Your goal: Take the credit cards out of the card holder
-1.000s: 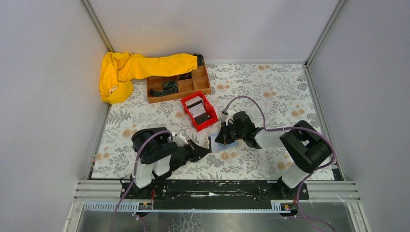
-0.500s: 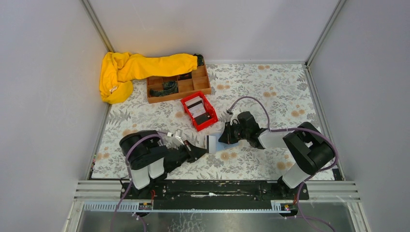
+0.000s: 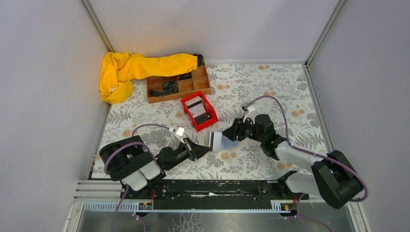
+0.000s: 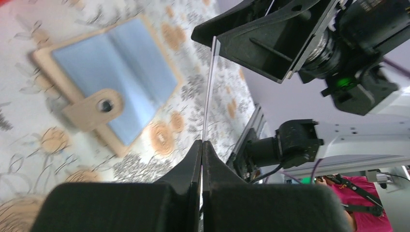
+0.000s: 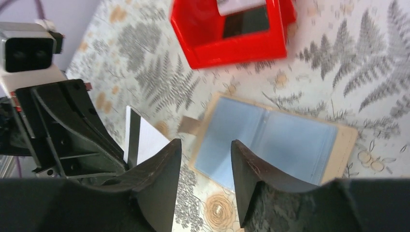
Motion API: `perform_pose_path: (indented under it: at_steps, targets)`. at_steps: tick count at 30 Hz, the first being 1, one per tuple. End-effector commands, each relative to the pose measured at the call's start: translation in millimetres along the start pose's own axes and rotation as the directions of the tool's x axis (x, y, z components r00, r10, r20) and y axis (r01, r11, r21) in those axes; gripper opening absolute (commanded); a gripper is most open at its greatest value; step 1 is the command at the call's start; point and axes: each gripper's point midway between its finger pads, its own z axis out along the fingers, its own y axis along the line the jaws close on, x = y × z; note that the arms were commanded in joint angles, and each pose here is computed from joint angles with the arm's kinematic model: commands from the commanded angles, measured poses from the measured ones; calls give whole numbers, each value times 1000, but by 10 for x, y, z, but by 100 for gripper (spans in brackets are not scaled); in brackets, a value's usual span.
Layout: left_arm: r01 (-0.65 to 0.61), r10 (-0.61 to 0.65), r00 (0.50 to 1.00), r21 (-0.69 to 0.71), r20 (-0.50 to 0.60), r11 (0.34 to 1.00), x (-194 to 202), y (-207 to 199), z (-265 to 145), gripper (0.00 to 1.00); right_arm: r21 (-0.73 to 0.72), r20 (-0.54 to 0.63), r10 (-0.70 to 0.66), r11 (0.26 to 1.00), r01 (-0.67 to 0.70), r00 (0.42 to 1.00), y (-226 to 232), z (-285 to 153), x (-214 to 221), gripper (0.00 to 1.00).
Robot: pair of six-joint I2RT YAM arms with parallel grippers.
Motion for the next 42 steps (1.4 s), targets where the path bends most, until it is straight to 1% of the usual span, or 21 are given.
perform_pose_path:
  at_steps: [1,4,6,11,14,19,23,28,32,34,42]
  targets:
    - [-73,68,996,89,63,993,-153,-211,-141,0,-125,194,-91,985,117,977,385,-220,-512,50]
    - [-107,97,992,116,84,987,-220,-315,-125,0,-243,195,-122,955,168,973,646,-328,-521,49]
    - [-126,119,990,103,77,987,-225,-313,-84,0,-318,196,-124,930,183,973,798,-386,-520,49]
    - [-141,130,987,118,92,983,-288,-391,-69,0,-413,198,-137,886,209,971,972,-485,-463,47]
    - [-145,134,987,128,87,981,-284,-423,-65,0,-414,219,-123,887,206,968,987,-513,-490,46]
    - [-146,134,987,146,91,978,-291,-459,-99,0,-347,285,-100,916,200,953,904,-536,-640,45]
    - [-177,165,983,193,76,965,-268,-573,-101,0,-323,315,-93,925,199,945,853,-542,-739,45]
    - [-222,221,975,239,32,945,-199,-679,-73,0,-382,318,-56,906,181,947,932,-541,-783,45]
    - [-233,242,970,246,-5,941,-140,-690,-45,0,-433,332,-35,882,185,943,1021,-559,-831,45]
    - [-234,244,970,263,-3,936,-135,-716,-64,0,-446,327,-27,877,179,945,1034,-555,-846,45]
    - [-237,251,968,304,-7,923,-132,-821,-93,0,-577,234,-73,792,198,970,1202,-576,-661,46]
